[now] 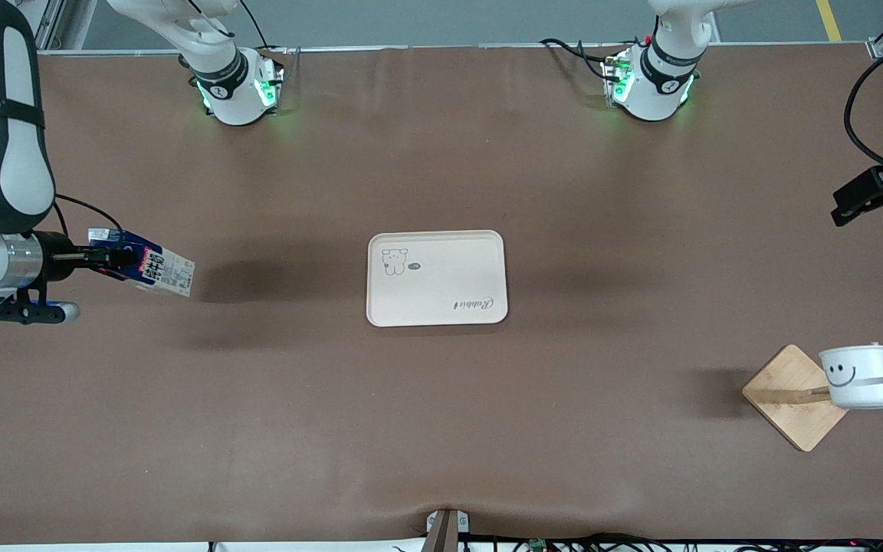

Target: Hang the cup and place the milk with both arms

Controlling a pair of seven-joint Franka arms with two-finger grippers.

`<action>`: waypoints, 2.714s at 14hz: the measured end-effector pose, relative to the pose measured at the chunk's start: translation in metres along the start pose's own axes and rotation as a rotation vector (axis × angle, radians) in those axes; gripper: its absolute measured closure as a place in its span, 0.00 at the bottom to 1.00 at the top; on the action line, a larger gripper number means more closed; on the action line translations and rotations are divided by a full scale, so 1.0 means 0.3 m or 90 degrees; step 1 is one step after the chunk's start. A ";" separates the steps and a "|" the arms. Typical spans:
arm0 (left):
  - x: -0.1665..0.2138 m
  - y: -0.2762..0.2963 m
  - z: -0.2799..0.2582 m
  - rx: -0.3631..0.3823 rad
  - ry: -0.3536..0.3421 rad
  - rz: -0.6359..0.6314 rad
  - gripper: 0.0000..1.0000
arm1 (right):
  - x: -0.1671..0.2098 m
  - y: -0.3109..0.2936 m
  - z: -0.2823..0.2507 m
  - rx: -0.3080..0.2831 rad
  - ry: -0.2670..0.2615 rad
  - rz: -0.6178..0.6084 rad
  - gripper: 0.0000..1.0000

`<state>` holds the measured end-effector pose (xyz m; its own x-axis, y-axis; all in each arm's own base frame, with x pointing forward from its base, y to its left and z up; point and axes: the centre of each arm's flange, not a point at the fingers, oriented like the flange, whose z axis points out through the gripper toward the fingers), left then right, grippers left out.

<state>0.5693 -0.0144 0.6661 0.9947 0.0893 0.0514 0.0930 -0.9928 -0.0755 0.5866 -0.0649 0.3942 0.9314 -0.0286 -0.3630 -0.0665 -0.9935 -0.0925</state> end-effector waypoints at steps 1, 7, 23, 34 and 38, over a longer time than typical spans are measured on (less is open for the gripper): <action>-0.015 0.015 -0.010 0.002 -0.001 0.004 0.00 | -0.010 -0.012 0.054 -0.012 0.000 -0.010 0.35; -0.097 0.089 -0.018 0.011 -0.015 0.027 0.00 | -0.036 -0.014 0.247 -0.056 -0.005 -0.033 0.35; -0.161 0.120 0.003 0.002 -0.032 0.032 0.00 | -0.103 -0.139 -0.487 -0.070 0.170 -0.062 0.00; -0.169 0.142 0.012 -0.020 -0.046 -0.017 0.00 | -0.519 -0.106 -0.753 -0.048 0.153 -0.046 0.00; -0.169 0.141 0.013 -0.020 -0.046 -0.009 0.00 | -0.560 -0.094 -0.663 -0.042 0.148 -0.046 0.00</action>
<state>0.5230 -0.0606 0.6563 0.9940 0.1074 -0.0204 0.1064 -0.9934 -0.0437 0.5033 -0.0540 0.6422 0.9907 0.0262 -0.1336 0.0201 -0.9987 -0.0468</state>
